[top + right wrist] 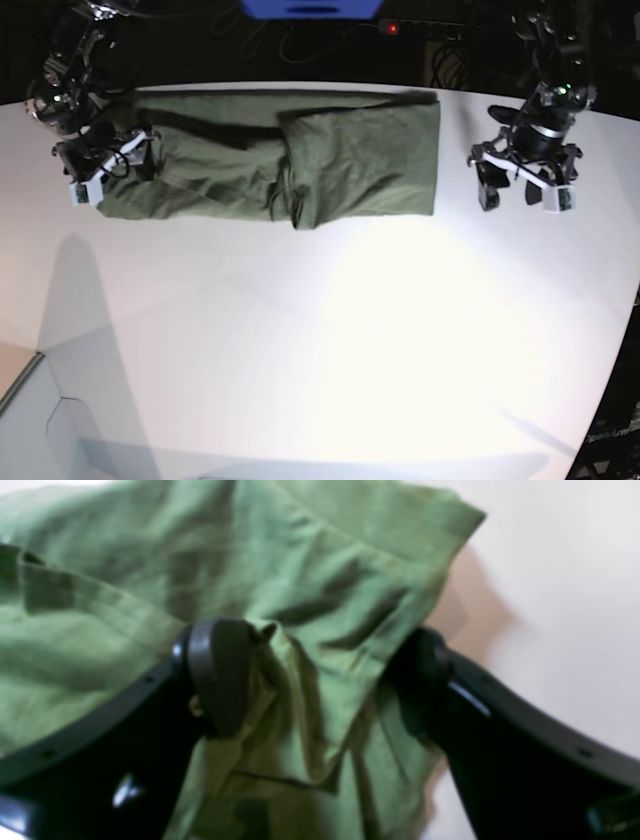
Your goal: Layout the t-shirt on the table in an organized manner, then fold the t-shirt properly
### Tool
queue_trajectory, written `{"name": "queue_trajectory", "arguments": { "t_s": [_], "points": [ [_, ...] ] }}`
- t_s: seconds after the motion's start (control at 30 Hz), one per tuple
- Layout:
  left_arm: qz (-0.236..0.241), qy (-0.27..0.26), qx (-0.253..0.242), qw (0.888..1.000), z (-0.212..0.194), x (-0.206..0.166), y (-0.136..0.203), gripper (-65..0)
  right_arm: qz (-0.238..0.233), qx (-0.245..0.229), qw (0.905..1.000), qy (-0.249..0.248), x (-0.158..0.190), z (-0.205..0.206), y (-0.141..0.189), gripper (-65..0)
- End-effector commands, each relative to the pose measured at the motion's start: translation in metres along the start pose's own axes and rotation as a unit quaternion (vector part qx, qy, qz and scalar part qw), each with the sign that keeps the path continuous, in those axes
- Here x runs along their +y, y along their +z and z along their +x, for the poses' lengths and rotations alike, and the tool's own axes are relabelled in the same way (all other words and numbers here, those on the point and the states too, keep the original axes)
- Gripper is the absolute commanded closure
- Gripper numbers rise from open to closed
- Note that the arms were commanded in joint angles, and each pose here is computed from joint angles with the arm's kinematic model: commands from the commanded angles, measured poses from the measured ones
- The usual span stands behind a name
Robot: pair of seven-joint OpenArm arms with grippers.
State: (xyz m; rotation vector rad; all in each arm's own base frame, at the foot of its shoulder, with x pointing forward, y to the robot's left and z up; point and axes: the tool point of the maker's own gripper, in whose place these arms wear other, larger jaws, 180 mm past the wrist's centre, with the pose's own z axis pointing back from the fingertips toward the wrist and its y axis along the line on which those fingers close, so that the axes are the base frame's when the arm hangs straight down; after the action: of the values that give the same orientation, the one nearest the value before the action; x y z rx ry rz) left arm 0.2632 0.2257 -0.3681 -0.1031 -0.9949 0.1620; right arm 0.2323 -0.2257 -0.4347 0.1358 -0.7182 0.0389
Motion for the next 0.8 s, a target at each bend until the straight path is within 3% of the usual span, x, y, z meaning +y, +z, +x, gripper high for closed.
{"name": "queue_trajectory", "arguments": {
  "t_s": [0.0, 0.33, 0.5, 0.77],
  "points": [
    [-0.001, -0.003, -0.025, 1.000, 0.016, 0.001, 0.002, -44.9, 0.008, 0.052, 0.9986, 0.003, 0.008, -0.024, -0.002, -37.7],
    [0.032, 0.006, -0.035, 0.999, 0.022, 0.027, 0.009, -44.9, 0.021, 0.062, 0.9978, -0.009, 0.014, -0.029, -0.012, 0.0],
    [0.033, 0.004, -0.039, 0.999, 0.024, 0.027, 0.010, -44.9, 0.014, 0.050, 0.9986, 0.001, 0.010, -0.018, -0.009, 0.0],
    [0.037, -0.003, -0.039, 0.999, 0.027, 0.032, 0.011, -44.9, -0.016, -0.052, 0.9961, 0.070, 0.018, 0.059, 0.025, 0.0]
  ]
}}
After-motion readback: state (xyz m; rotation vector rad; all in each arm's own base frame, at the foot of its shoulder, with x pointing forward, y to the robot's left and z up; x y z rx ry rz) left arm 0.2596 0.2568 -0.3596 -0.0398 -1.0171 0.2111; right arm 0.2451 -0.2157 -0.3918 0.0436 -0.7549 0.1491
